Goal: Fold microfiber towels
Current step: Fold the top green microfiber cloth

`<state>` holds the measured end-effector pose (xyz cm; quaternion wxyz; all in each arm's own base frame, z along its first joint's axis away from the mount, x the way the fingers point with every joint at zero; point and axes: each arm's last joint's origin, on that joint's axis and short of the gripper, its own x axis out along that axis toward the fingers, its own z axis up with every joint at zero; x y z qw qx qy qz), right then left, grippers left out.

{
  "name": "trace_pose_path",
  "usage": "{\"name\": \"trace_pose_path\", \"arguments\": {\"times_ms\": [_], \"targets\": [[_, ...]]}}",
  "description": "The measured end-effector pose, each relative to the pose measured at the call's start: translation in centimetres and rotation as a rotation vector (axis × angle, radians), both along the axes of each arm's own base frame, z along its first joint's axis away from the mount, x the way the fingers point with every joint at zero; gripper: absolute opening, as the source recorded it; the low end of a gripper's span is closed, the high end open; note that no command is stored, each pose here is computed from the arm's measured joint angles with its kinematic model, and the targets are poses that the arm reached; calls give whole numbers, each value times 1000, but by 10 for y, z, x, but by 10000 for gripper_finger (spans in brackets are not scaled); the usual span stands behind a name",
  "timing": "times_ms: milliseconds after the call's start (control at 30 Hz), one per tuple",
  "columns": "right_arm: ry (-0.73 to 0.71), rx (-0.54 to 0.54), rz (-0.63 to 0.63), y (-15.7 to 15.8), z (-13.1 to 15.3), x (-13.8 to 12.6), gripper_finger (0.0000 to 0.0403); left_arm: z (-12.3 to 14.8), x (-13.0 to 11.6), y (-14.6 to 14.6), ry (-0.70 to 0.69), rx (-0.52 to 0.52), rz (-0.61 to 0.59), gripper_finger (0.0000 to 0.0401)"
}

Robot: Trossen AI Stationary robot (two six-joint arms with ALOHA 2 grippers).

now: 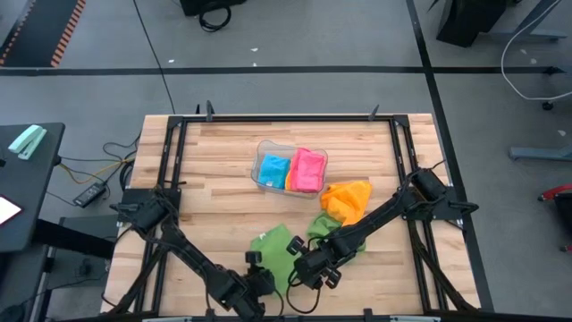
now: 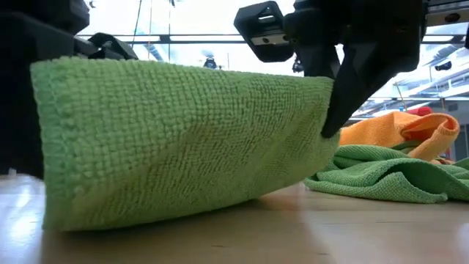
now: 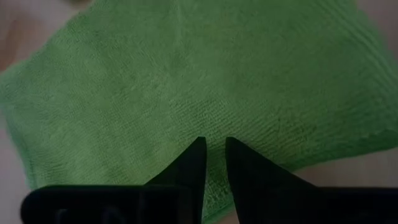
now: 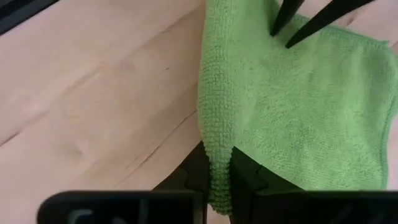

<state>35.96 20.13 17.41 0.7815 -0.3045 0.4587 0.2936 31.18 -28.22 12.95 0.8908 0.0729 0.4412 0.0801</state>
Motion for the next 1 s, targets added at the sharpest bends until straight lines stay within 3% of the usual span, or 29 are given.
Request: {"name": "trace_pose_path", "arguments": {"times_ms": [333,800,1000], "targets": [[-66,38,-31,-11,24,2,39,-1,0,-1,4,2,-10,63],[-58,152,-24,-39,22,19,39,0,-2,-4,-10,8,-26,44],[-38,175,-31,-48,14,20,39,19,-12,-7,-43,54,-48,33]]}}
